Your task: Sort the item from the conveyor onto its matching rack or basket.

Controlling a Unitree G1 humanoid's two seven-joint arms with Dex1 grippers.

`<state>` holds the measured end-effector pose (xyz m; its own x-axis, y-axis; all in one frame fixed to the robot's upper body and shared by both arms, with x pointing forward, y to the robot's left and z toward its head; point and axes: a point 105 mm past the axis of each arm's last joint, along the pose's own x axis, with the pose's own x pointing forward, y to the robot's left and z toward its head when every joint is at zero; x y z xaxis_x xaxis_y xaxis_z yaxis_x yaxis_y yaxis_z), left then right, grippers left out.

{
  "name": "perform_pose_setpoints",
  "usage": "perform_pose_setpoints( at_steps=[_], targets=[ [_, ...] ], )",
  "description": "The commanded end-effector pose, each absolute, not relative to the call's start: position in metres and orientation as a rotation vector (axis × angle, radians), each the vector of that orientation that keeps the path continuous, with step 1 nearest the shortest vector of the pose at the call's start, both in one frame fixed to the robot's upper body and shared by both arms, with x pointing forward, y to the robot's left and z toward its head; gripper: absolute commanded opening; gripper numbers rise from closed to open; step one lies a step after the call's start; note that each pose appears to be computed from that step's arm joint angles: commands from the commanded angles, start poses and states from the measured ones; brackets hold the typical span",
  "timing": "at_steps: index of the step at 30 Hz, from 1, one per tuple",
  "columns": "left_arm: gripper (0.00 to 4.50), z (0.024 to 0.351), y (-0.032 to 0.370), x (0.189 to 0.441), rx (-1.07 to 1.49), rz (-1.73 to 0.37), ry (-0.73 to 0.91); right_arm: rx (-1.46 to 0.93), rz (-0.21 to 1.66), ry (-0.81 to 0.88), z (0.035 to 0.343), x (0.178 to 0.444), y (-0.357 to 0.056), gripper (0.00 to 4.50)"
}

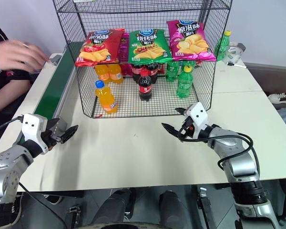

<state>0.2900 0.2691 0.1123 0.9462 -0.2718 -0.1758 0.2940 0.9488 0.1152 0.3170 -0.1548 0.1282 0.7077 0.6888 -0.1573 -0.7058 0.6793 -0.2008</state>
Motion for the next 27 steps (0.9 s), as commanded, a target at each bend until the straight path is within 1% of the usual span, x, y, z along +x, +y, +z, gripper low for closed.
perform_pose_setpoints(
  at_steps=[1, 11, 27],
  targets=[
    [4.48, 0.131, 0.282, 0.294, 0.159, -0.224, 0.081, -0.273, 0.777, -0.004, 0.143, 0.32, -0.149, 4.5],
    [4.48, 0.132, 0.291, 0.297, 0.13, -0.166, 0.071, -0.272, 0.767, -0.032, 0.142, 0.324, -0.139, 4.5],
    [4.48, 0.134, 0.286, 0.296, 0.123, -0.181, 0.05, -0.273, 0.768, -0.054, 0.144, 0.33, -0.137, 4.5]
  ],
)
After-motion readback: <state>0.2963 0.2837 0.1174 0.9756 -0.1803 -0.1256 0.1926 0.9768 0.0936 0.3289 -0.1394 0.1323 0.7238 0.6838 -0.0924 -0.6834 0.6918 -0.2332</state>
